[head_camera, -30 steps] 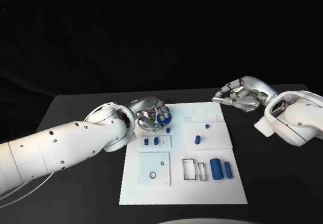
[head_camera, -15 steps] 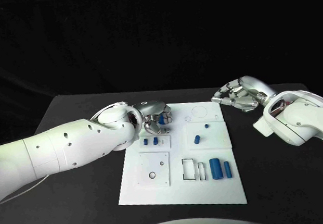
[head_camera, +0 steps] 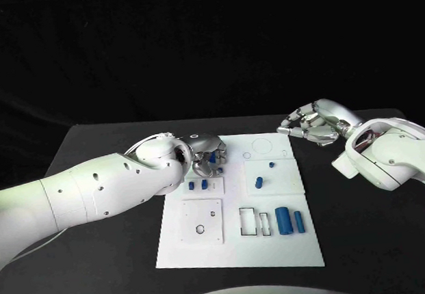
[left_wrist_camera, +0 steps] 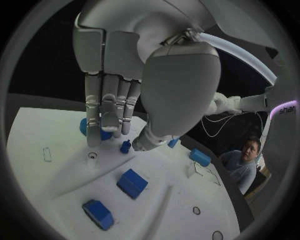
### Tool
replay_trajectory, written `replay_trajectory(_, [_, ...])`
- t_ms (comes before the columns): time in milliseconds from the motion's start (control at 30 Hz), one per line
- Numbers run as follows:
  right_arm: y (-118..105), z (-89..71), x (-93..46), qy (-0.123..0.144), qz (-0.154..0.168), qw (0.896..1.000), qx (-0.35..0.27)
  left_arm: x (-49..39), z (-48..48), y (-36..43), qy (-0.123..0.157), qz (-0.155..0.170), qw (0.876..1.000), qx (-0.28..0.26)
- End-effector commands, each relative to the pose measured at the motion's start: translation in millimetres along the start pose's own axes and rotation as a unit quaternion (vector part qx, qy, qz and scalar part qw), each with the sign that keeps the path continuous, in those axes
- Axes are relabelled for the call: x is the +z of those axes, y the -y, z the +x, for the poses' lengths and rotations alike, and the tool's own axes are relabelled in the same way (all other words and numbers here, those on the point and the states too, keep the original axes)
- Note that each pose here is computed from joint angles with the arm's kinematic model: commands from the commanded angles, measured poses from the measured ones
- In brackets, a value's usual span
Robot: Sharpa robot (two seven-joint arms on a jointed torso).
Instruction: Assemble the parts on the task board
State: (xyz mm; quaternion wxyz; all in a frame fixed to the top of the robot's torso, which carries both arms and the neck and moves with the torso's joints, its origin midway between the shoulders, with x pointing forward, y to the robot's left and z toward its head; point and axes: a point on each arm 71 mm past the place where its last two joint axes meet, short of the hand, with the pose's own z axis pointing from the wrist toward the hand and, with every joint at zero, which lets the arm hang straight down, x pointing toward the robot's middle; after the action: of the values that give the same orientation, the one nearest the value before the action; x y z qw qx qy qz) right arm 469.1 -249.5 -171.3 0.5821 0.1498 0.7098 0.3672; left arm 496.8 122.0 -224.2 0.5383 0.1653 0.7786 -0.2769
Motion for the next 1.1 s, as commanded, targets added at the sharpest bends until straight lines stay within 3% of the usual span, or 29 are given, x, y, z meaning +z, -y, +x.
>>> replay_trajectory(33, [-1.2,1.2,0.3,-0.003,-0.005,1.000,-0.001,2.0,3.5,0.8,-0.024,-0.005,1.000,0.013])
replay_trajectory(1100, [-2.1,2.3,0.8,-0.005,-0.006,1.000,-0.001,10.7,7.5,3.3,-0.043,0.001,0.999,0.012])
